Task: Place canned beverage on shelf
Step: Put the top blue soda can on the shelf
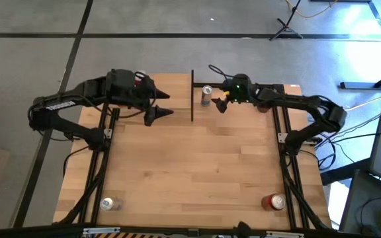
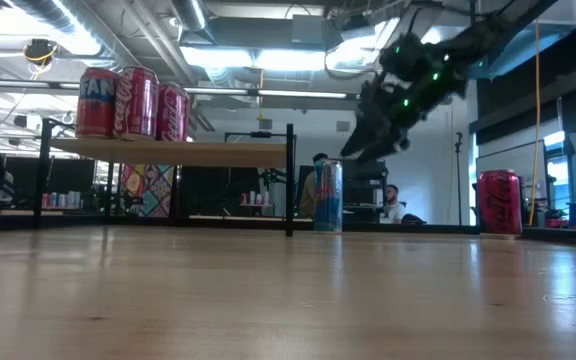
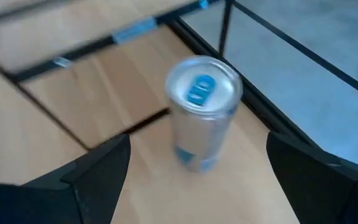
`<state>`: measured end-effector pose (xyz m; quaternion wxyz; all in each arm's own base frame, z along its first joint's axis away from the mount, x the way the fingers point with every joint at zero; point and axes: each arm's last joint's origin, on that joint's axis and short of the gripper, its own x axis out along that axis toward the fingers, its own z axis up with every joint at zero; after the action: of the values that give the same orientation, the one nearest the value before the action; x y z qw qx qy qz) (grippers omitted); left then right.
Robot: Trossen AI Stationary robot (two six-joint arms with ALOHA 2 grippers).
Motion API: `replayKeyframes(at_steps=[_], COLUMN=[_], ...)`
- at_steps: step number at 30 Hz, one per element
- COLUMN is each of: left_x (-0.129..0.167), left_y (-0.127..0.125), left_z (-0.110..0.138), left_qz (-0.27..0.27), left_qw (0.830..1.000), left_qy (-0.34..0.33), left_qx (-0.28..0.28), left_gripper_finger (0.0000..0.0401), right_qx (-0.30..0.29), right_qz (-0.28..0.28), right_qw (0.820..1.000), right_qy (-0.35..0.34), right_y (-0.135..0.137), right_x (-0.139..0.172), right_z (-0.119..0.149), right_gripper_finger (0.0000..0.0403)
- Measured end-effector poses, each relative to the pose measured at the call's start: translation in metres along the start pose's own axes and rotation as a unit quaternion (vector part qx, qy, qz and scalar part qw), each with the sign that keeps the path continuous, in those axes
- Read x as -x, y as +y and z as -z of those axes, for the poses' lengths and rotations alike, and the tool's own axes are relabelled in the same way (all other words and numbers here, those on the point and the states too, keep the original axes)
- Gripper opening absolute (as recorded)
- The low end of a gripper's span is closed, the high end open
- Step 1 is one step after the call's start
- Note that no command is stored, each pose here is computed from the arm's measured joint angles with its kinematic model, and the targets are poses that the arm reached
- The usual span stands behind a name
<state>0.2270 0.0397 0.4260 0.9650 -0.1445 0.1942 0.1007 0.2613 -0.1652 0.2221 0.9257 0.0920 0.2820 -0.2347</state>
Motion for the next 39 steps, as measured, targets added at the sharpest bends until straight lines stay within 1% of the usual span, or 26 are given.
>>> replayKeyframes(at_steps=[4, 10, 12, 15, 18, 22, 26, 28, 30, 36, 39], left_x=[0.0, 0.0, 0.0, 0.0, 0.0, 0.0, 0.0, 0.0, 0.0, 0.001, 0.009], left_y=[-0.002, -0.002, -0.002, -0.002, -0.002, -0.002, -0.002, -0.002, -0.002, -0.002, -0.002], left_z=[0.0, 0.0, 0.0, -0.001, -0.002, -0.002, -0.002, -0.002, -0.002, -0.002, -0.003], left_qz=[-0.018, -0.025, -0.024, -0.022, -0.02, -0.02, -0.02, -0.02, -0.02, -0.019, -0.016], left_qw=[0.999, 0.998, 0.998, 0.997, 0.997, 0.996, 0.994, 0.994, 0.994, 0.994, 0.994], left_qy=[-0.006, -0.008, -0.01, -0.015, -0.022, -0.022, -0.022, -0.022, -0.022, -0.022, -0.03], left_qx=[0.034, 0.052, 0.062, 0.074, 0.078, 0.081, 0.102, 0.104, 0.104, 0.106, 0.104], left_gripper_finger=[0.0335, 0.0335, 0.0335, 0.0335, 0.0335, 0.0335, 0.0335, 0.0335, 0.0335, 0.0335, 0.0335], right_qx=[0.015, 0.037, 0.041, 0.047, 0.051, 0.054, 0.054, 0.054, 0.054, 0.054, 0.061], right_qz=[0.006, 0.007, 0.007, -0.009, -0.016, -0.017, -0.015, -0.015, -0.015, -0.015, -0.014], right_qw=[1.0, 0.999, 0.999, 0.999, 0.998, 0.998, 0.998, 0.998, 0.998, 0.998, 0.997], right_qy=[0.015, -0.01, -0.006, -0.007, -0.014, -0.031, -0.033, -0.036, -0.036, -0.036, -0.039], right_y=[-0.011, -0.019, -0.021, -0.021, -0.021, -0.022, -0.023, -0.023, -0.022, -0.021, -0.02], right_x=[-0.021, -0.047, -0.053, -0.062, -0.071, -0.081, -0.086, -0.086, -0.085, -0.074, -0.057], right_z=[0.01, 0.017, 0.022, 0.027, 0.031, 0.035, 0.038, 0.037, 0.036, 0.029, 0.014], right_gripper_finger=[0.0367, 0.0367, 0.0367, 0.0367, 0.0367, 0.0367, 0.0364, 0.035, 0.0322, 0.0189, 0.0185])
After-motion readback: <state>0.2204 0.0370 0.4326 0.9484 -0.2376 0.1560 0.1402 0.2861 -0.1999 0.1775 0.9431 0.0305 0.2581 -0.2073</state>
